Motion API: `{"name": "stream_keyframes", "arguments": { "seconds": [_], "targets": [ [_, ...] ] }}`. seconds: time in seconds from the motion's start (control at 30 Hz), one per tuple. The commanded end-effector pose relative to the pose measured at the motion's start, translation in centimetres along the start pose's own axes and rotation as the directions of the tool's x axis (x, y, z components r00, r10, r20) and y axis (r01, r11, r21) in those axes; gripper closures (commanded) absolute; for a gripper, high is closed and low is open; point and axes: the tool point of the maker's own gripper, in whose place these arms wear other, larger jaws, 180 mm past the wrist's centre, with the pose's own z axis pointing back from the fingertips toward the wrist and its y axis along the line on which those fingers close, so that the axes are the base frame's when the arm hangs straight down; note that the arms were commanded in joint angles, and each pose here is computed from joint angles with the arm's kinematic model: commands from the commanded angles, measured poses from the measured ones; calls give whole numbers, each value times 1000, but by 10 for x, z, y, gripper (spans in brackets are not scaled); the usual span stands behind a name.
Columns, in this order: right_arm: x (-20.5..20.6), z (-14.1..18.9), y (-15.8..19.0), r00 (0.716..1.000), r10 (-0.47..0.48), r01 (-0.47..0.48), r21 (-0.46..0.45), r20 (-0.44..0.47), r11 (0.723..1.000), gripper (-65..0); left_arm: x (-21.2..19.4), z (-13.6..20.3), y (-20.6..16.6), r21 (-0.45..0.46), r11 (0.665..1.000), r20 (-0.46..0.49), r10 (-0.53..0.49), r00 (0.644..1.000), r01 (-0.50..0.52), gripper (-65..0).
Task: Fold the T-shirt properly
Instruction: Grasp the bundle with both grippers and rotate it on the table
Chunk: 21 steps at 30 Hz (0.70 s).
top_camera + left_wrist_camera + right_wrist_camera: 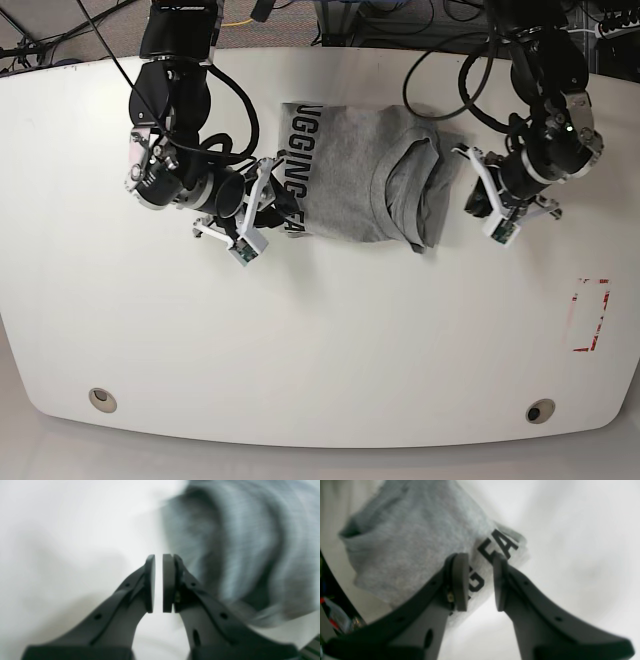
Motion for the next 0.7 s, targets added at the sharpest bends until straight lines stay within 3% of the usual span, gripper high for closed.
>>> {"name": "stream_keyframes", "arguments": {
  "seconds": [0.0,0.07,0.27,0.57,0.67],
  "targets": [
    [19,-2,-3,998,41,-41,2,45,999,-138,12,-3,-16,-22,998,19,-60,998,60,-38],
    [12,-11,-4,999,43,-43,4,9,999,-133,4,-10,-34,-53,993,-20,-103,994,102,-38],
    [19,-25,-10,998,45,-46,6,39,999,-132,-8,-22,-66,-96,981,-85,-174,981,166,-38],
    [6,-37,-34,1000,15,-15,-19,21,1000,-132,-44,-41,-54,-93,980,-171,-192,966,178,-38],
    [-3,-37,-38,1000,10,-9,-29,16,1000,-132,-41,-53,-43,-92,981,-158,-186,970,173,-38]
  ]
}}
